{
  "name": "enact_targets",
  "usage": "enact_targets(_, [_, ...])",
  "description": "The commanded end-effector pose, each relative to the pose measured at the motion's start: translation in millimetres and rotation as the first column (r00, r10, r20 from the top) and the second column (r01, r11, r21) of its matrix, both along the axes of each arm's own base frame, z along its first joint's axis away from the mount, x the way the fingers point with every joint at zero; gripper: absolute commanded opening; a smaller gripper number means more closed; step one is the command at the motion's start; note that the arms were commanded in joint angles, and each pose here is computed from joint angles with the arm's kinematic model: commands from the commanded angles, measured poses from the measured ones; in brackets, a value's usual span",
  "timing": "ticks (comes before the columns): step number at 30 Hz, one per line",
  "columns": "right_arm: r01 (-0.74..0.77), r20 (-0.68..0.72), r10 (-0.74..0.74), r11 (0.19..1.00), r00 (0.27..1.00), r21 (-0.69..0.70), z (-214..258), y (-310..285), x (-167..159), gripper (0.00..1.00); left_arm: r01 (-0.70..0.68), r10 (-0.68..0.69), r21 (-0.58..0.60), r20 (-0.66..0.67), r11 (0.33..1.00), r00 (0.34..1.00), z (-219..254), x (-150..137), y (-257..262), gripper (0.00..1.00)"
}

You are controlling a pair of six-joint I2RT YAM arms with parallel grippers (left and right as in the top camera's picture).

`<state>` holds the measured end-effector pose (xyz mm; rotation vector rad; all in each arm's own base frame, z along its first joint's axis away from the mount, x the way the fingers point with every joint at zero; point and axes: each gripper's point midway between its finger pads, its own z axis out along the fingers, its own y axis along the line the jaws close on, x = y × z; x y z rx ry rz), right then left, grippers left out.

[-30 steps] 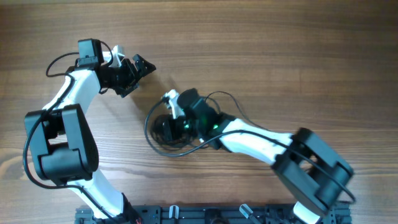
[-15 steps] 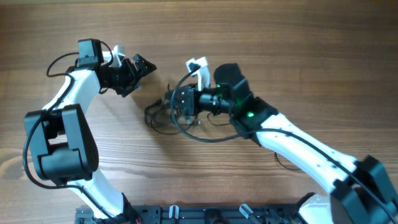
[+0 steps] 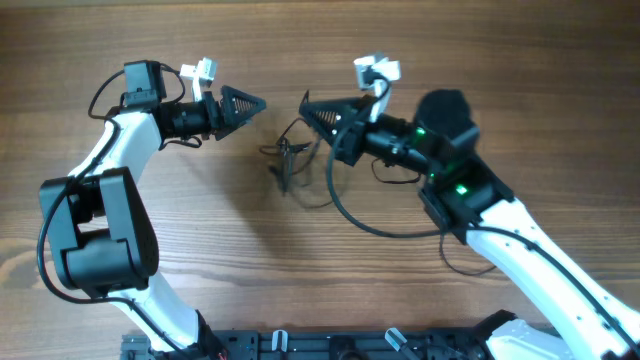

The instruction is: Untangle cables

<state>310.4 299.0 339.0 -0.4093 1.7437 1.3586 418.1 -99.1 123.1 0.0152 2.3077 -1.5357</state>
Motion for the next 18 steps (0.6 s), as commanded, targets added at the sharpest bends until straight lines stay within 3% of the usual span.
enact_targets(1, [0.021, 0.204, -0.038, 0.996, 0.978, 0.083, 60.0, -14.7, -15.1, 0.05, 0.059, -0.055, -0.060, 0.066, 0.996, 0.996, 8.7, -6.0, -5.6, 1.00])
enact_targets(9, [0.046, 0.399, -0.144, 0.969, 0.905, 0.244, 128.1, -36.7, -33.1, 0.05, 0.054, -0.051, -0.049, 0.063, 0.997, 0.997, 6.9, -5.4, -4.9, 1.00])
enact_targets(18, [0.017, 0.408, -0.110, 0.974, 0.906, 0.224, 124.3, -32.5, -36.1, 0.05, 0.042, -0.040, -0.028, 0.055, 0.999, 0.998, 3.1, -3.9, -3.2, 1.00])
